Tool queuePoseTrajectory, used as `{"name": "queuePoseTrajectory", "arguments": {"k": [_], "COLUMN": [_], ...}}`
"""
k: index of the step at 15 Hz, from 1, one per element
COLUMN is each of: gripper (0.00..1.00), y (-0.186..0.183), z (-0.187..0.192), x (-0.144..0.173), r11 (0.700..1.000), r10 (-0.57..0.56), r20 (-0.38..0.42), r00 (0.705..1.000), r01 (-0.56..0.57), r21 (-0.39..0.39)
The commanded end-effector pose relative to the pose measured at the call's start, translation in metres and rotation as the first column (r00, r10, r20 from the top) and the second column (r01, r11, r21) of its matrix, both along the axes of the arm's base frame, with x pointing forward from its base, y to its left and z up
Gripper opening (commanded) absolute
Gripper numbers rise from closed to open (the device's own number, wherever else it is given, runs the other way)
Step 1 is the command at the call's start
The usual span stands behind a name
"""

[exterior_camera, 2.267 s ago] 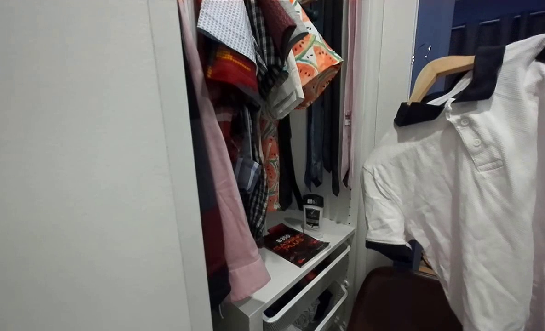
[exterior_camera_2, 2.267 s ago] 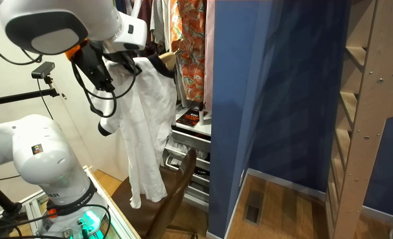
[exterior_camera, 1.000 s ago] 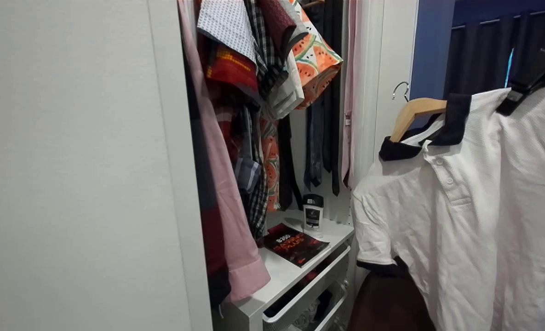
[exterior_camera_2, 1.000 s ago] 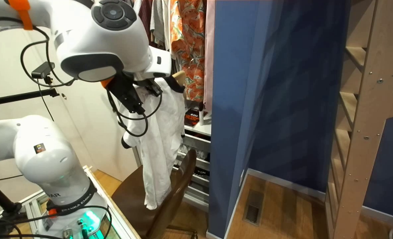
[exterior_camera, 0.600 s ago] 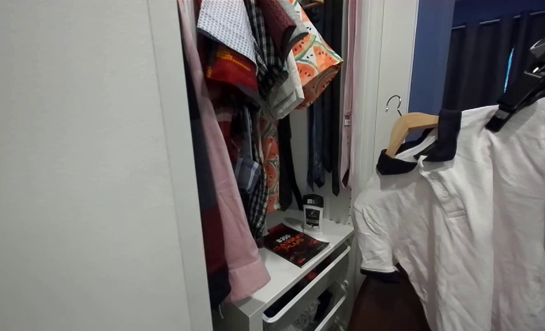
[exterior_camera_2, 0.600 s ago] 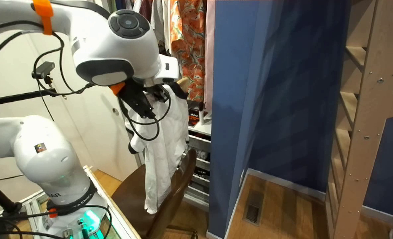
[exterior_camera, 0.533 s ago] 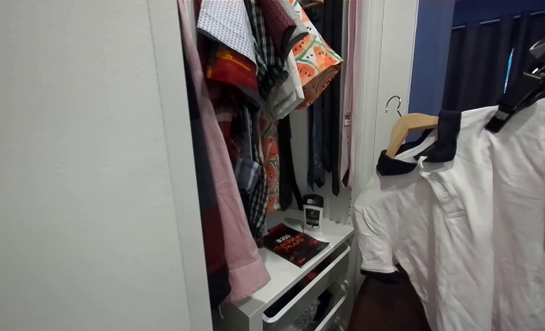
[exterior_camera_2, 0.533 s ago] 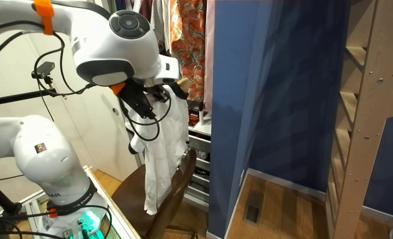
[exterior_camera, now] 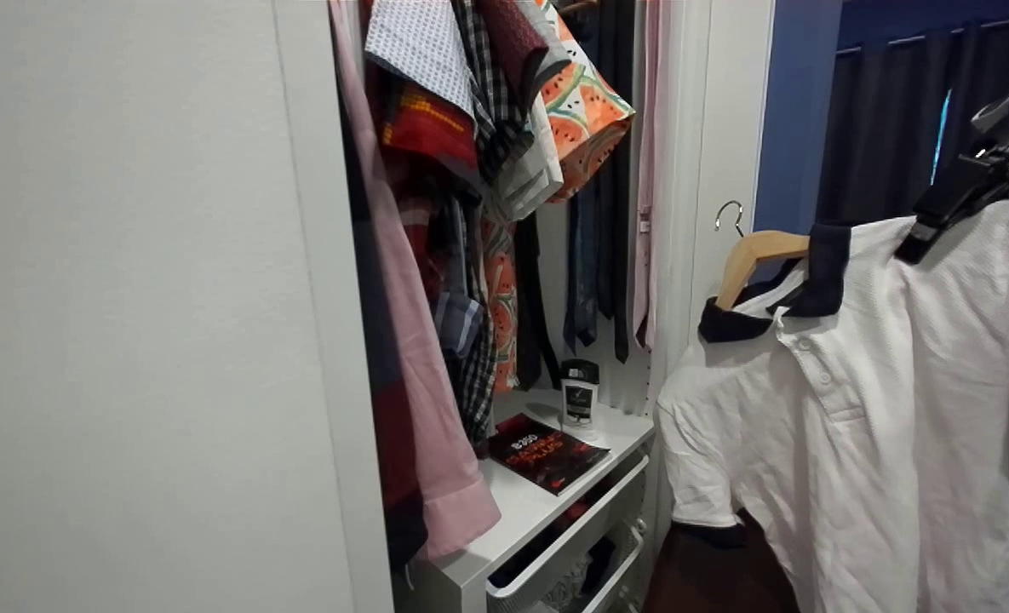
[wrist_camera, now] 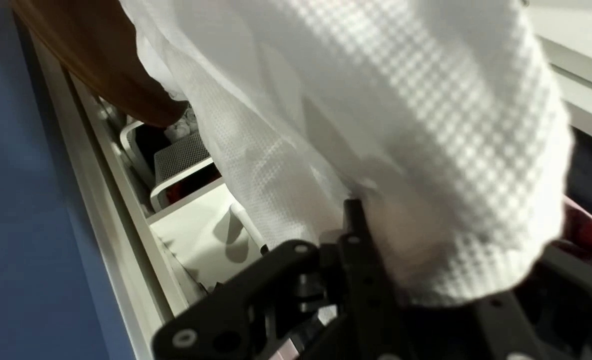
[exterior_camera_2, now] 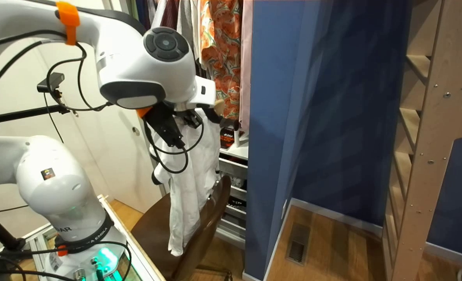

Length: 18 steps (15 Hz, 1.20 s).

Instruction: Remove the hang wire with white shirt and put it on the chair

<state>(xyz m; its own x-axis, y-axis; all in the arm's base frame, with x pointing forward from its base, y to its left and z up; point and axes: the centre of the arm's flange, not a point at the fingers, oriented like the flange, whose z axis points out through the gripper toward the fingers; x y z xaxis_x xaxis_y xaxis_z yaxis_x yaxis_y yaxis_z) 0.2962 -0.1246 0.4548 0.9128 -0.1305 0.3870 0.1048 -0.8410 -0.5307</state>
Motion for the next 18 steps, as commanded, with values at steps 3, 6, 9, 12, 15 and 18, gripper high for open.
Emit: {"name": "queuePoseTrajectory", "arguments": {"k": [3,6,9,12,15,18], "gripper": [0.02,0.02,0.02,0.02,0.02,0.02], "y": [-0.001,-0.007,-0.009,-0.008,-0.015,-0.023], "z": [-0.045,-0.066,-0.084,-0.102,-0.122,-0.138], "x": [0.008,0.016,0.025,0.031,0.034,0.038], "r11": [0.989,0.988,0.992,0.994,0.993,0.992], "r10": [-0.026,-0.019,0.024,0.080,0.118,0.120], "r20": [0.000,0.019,0.051,0.073,0.086,0.125], "r00": [1.000,1.000,0.998,0.994,0.989,0.985], "r01": [0.026,0.016,-0.030,-0.084,-0.118,-0.113], "r21": [0.143,0.157,0.123,0.062,0.000,-0.061]}}
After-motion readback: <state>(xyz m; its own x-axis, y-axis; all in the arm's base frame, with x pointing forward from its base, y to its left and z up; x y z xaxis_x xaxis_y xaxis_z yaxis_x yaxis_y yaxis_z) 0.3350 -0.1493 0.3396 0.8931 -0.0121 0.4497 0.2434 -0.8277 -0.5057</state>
